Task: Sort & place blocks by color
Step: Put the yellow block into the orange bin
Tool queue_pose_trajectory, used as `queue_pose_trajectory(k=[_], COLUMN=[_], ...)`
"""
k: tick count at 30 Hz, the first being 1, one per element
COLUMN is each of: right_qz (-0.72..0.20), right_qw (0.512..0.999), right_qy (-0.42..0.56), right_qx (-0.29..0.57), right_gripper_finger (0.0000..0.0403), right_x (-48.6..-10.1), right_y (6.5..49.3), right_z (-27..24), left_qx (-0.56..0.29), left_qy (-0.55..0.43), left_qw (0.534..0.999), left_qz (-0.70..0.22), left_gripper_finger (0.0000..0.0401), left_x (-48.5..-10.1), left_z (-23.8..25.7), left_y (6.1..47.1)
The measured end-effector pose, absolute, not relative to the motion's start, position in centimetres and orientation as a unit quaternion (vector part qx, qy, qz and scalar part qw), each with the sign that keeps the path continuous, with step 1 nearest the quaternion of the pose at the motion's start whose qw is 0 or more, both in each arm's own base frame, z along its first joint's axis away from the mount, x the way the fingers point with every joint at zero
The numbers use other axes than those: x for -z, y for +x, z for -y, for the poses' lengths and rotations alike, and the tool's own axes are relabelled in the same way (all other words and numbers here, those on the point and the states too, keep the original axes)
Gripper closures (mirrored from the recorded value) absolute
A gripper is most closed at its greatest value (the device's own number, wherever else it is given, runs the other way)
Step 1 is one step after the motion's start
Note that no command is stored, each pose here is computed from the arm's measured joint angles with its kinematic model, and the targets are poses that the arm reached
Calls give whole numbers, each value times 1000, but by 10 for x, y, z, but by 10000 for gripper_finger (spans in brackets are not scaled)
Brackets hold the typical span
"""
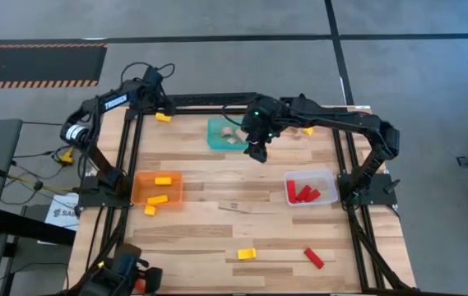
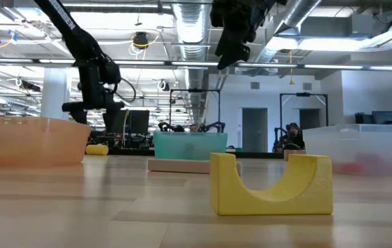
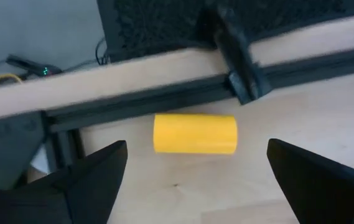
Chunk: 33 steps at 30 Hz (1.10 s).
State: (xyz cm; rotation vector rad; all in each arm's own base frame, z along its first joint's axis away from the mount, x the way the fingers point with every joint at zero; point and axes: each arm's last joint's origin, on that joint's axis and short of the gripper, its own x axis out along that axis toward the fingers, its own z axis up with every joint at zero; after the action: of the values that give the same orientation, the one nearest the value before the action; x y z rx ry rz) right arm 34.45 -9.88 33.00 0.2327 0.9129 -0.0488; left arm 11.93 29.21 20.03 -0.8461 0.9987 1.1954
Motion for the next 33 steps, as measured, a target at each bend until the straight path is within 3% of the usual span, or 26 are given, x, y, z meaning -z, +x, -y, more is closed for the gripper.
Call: queue_pose_trajectory(k=[9,26,33], right_qz=[-439,-436,-436], right_qw=[892,892,892], right_qy=[106,113,115], right_qx=[20,37,40], right_gripper_finger=[127,127,127], right_x=[-330,-330,-331], right_y=[345,341,340], right_z=[99,112,115], left_qx=[-501,-518,-495], left_qy=[-389,-370,-387], left_qw=[604,613,613], left_qz=[-482,-468,-478], left_gripper_finger=[26,26,70], left_x=[-158,-151,-137], left_z=[-304,-313,-316], left_y=[124,127,128])
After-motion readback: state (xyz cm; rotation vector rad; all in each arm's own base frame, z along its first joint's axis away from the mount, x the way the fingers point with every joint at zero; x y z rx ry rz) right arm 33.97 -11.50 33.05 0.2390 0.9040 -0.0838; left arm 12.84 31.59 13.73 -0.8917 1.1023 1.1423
